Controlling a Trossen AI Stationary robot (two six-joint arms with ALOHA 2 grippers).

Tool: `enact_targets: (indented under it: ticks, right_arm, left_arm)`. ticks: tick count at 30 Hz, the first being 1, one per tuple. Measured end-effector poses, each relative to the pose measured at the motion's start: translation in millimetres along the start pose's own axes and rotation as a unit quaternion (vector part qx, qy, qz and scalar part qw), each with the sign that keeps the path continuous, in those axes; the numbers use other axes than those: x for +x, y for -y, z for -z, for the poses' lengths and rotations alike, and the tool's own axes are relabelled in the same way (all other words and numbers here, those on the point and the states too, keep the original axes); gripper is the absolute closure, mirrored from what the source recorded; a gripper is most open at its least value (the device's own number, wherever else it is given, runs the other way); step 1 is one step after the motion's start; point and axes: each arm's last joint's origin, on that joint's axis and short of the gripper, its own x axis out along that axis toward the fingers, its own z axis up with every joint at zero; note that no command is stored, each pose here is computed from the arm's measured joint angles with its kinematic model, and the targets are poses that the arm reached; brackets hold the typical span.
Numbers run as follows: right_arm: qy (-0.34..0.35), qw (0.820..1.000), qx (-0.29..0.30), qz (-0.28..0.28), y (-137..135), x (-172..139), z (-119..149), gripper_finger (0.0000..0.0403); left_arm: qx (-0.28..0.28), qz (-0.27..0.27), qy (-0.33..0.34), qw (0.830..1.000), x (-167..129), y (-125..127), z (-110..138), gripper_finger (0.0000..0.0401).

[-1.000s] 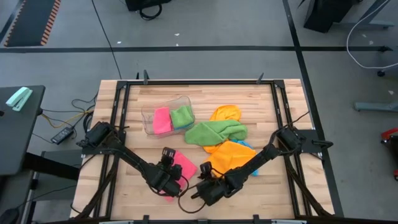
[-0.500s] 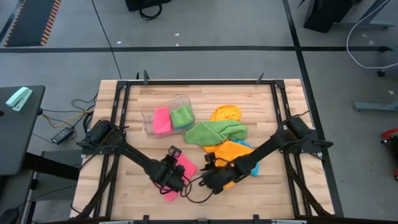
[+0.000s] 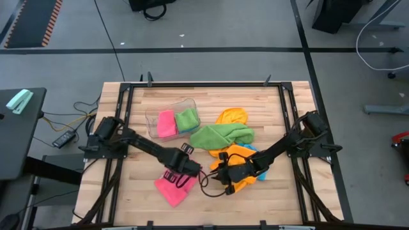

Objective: Fold microfiber towels
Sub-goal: Fold the pink microfiber towel

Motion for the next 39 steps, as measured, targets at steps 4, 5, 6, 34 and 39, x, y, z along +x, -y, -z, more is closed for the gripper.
enact_targets:
  ticks: [4,5,6,34,39]
  right_arm:
    - [-0.005,1.0,0.009,0.0,-0.1,0.5,2.5,0.0286]
    - [-0.005,1.0,0.012,0.0,-0.2,0.5,2.4,0.0286]
    - [-0.005,1.0,0.015,0.0,-0.5,0.4,2.5,0.0286]
    - [-0.01,0.999,0.031,-0.006,-5.5,-1.2,3.9,0.0285]
    - [-0.01,0.999,0.03,-0.006,-5.5,-1.2,3.9,0.0285]
  left_arm:
    - [-0.021,0.05,0.018,0.998,-2.7,-15.0,-1.3,0.0348]
    - [-0.027,0.064,0.021,0.997,-3.8,-18.5,-1.2,0.0347]
    - [-0.033,0.072,0.028,0.996,-5.4,-22.1,-2.3,0.0346]
    - [-0.093,0.095,0.102,0.986,-9.2,-47.7,-12.0,0.0209]
    - [-0.077,0.104,0.104,0.986,-5.3,-51.0,-11.6,0.0223]
